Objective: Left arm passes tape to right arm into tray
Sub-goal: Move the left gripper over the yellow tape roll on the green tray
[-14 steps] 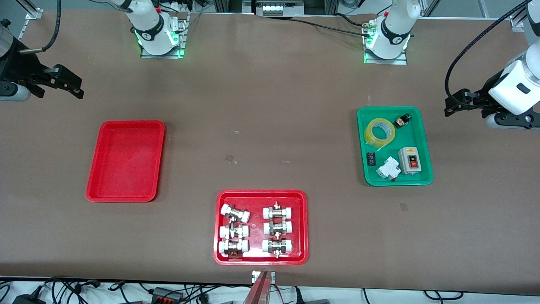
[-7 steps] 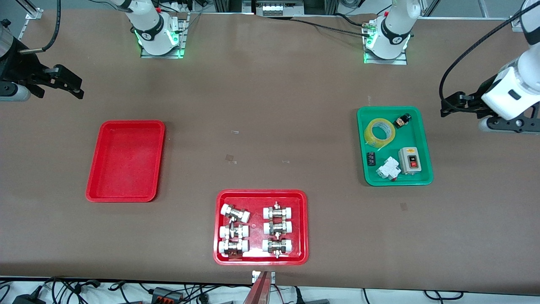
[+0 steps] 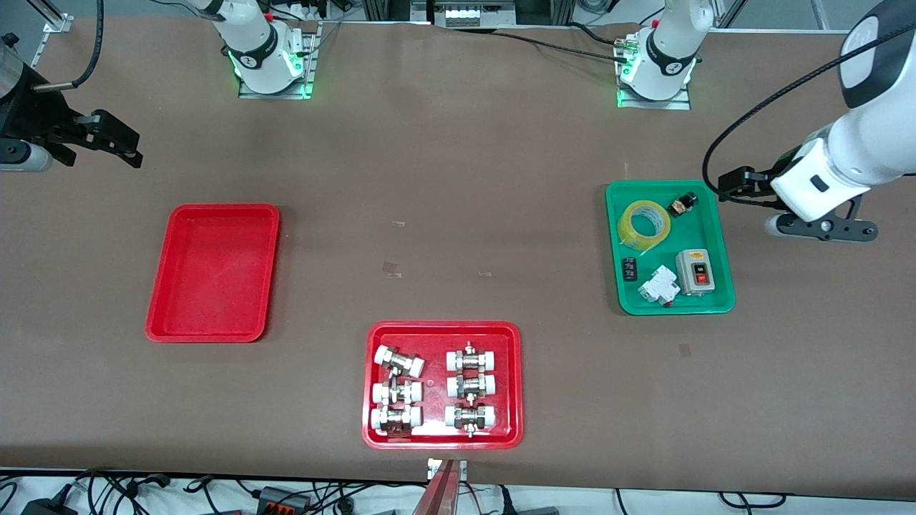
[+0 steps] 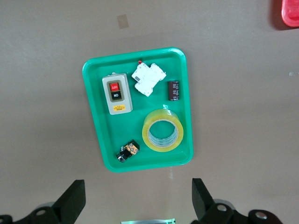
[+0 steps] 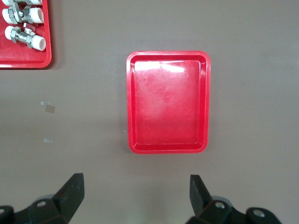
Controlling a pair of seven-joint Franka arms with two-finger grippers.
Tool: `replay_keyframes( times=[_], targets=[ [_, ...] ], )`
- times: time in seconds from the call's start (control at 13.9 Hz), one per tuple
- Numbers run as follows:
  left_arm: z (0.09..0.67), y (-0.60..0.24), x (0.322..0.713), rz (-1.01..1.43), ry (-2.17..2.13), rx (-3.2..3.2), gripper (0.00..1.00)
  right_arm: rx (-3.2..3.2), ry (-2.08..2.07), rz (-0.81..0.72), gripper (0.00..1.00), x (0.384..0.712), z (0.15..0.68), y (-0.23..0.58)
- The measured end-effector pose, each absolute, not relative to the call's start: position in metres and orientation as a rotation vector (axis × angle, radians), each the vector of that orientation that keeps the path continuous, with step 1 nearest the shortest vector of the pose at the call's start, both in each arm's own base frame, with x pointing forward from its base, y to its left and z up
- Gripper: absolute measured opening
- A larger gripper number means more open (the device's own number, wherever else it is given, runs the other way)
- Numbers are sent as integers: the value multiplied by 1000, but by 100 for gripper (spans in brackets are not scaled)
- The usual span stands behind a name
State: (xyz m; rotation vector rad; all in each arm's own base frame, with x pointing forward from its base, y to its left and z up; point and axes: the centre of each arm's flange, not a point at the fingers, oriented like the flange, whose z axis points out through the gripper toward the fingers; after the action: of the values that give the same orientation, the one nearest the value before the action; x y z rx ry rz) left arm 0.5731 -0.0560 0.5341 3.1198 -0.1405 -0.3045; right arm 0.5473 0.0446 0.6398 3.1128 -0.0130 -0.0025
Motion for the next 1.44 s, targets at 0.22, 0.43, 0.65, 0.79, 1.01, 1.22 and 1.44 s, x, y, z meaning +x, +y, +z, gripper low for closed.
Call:
replay_keyframes(
  times=[0.22,0.43,0.65,0.79,1.01,1.22,1.44],
  targets=[
    [527,-75,571,-271,-192,3120,100,3113,-13,-5,100,547,639,45],
    [483,-79,559,-180,-200,3132,100,3113,-13,-6,100,547,639,45],
    [425,-74,544,-70,-188,3138,100,3113,-13,-8,100,548,639,45],
    [373,-63,530,-37,-160,3136,100,3112,-13,-10,100,548,638,45],
    [319,-50,511,-119,-125,3130,100,3112,-13,-13,100,548,637,45],
    [297,-33,507,-160,-69,3124,100,3112,-13,-14,100,549,637,45],
    [274,-14,509,-176,-6,3111,100,3112,-13,-14,100,549,637,45]
  ],
)
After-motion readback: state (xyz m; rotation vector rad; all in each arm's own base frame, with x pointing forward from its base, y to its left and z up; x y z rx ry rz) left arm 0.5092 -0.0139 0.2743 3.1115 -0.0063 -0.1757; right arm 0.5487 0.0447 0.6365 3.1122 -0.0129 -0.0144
